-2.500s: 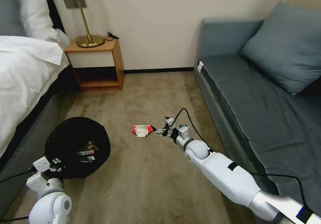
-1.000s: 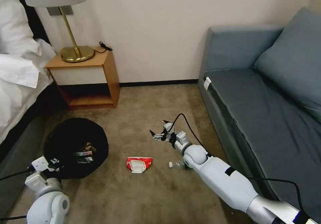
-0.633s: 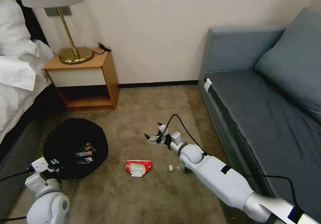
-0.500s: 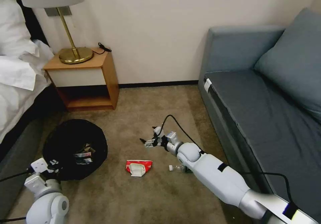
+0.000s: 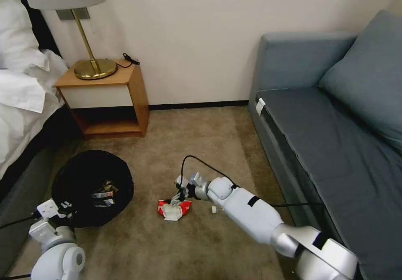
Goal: Pick up the trash bin, then pick up the garbage on the floor and place it into the trash bin.
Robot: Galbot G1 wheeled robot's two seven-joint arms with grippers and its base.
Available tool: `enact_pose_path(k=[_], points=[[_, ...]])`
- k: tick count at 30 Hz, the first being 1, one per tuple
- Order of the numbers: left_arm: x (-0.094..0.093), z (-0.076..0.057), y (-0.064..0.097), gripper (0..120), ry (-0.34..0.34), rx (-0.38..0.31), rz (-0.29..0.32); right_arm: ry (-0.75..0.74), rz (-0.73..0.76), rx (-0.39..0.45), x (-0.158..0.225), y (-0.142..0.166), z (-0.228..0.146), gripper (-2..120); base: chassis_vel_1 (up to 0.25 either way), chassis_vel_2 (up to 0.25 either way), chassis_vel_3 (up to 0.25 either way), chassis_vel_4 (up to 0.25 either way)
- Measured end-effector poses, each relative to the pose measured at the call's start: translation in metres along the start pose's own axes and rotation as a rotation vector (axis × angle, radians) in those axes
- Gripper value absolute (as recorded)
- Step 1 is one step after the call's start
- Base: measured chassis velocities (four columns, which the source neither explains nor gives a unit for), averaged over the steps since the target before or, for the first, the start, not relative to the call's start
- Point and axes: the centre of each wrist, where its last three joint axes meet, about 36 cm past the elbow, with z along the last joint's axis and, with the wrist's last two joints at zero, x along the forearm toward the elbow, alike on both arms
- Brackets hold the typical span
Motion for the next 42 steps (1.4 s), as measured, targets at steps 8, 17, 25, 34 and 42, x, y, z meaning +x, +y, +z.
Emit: enact_pose_path(k=[8,17,25,34,42], points=[[0.006,0.006,-0.001,1,0.006,0.003,-0.007,0.046,0.012,0.040,-0.015,0.003,0.018,100,0.000,0.000,0.000,0.000],[0.009,0.010,-0.001,1,0.006,0.007,-0.010,0.061,0.062,0.051,-0.017,0.005,0.047,99,0.000,0.000,0.000,0.000],[0.010,0.017,-0.002,1,-0.002,0.004,-0.005,0.065,0.123,0.047,-0.010,0.001,0.070,72,0.000,0.000,0.000,0.000],[0.008,0.017,-0.003,1,-0.003,0.003,-0.003,0.051,0.125,0.050,-0.009,0.000,0.069,40,0.000,0.000,0.000,0.000],[0.005,0.021,-0.001,1,0.006,-0.002,-0.008,0.039,0.122,0.048,-0.010,0.002,0.069,12,0.000,0.000,0.000,0.000]])
